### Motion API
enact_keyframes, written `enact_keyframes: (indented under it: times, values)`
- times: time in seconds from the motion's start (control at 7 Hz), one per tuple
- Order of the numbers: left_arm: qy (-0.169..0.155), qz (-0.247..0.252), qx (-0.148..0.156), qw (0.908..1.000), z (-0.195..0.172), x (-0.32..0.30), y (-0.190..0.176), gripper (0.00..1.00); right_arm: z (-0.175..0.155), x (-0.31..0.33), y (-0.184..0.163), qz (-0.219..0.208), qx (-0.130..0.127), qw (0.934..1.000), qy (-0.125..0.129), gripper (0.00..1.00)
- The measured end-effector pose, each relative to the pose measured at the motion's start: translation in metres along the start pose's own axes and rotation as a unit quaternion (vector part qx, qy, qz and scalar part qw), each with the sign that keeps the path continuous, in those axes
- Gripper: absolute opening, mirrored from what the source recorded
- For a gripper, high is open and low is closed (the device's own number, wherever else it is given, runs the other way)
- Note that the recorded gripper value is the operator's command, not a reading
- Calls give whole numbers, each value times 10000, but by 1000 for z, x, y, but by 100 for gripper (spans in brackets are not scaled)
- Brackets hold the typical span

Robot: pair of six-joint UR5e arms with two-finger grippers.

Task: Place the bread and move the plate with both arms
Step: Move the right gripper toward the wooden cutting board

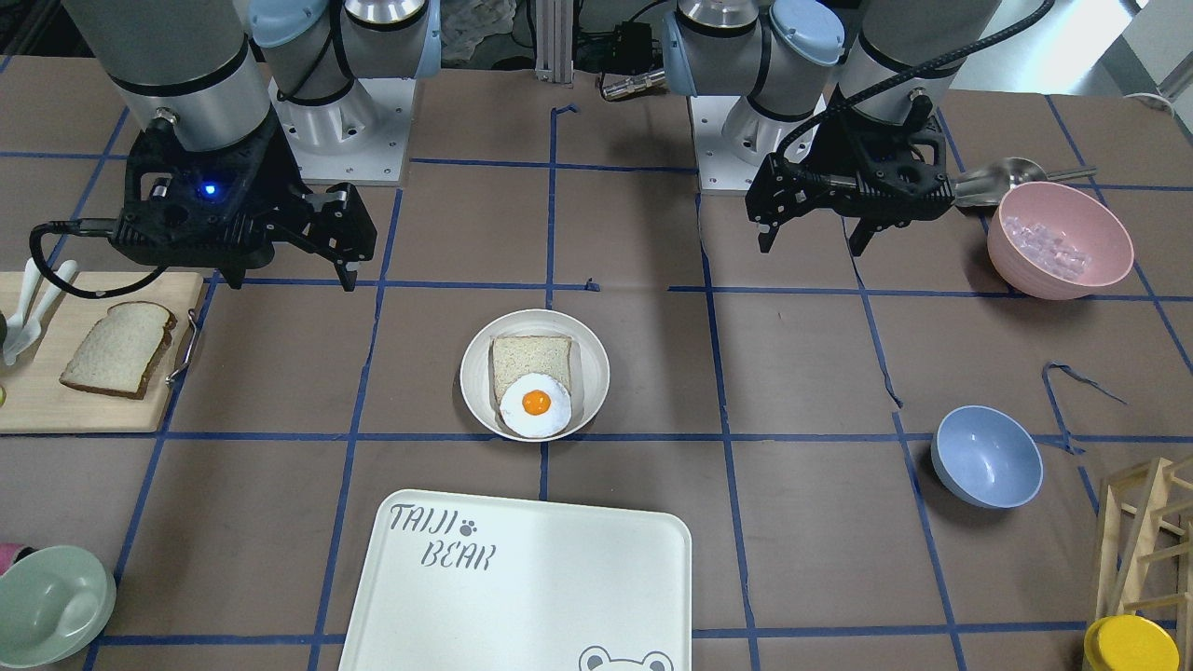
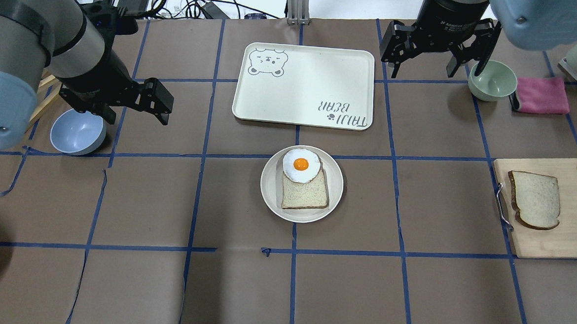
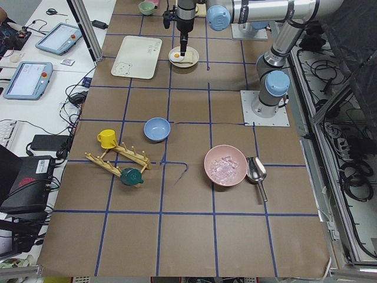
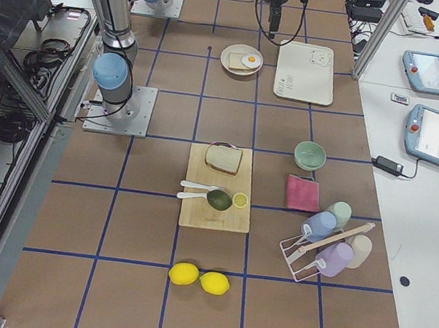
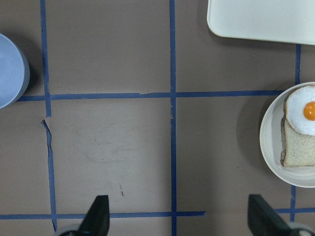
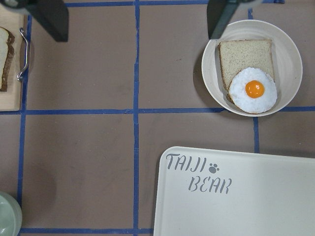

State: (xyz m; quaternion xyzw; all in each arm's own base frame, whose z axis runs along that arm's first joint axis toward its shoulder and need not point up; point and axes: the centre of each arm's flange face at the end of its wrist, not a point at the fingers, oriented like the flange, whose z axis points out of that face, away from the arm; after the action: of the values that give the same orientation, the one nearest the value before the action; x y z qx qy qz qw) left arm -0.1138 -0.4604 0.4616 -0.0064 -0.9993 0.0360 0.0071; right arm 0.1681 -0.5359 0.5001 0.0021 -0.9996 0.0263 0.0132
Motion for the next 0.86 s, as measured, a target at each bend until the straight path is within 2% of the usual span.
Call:
enact_keyframes:
  times: [0.57,0.86]
  values:
    - [-1,-3,7,10000,-1,0,0,100,3,5,-1,30,-27,10000,8,100]
    - [-4,-6,6,10000,-1,-1,0,100,7,23,-5,-127,-67,9999,73,100]
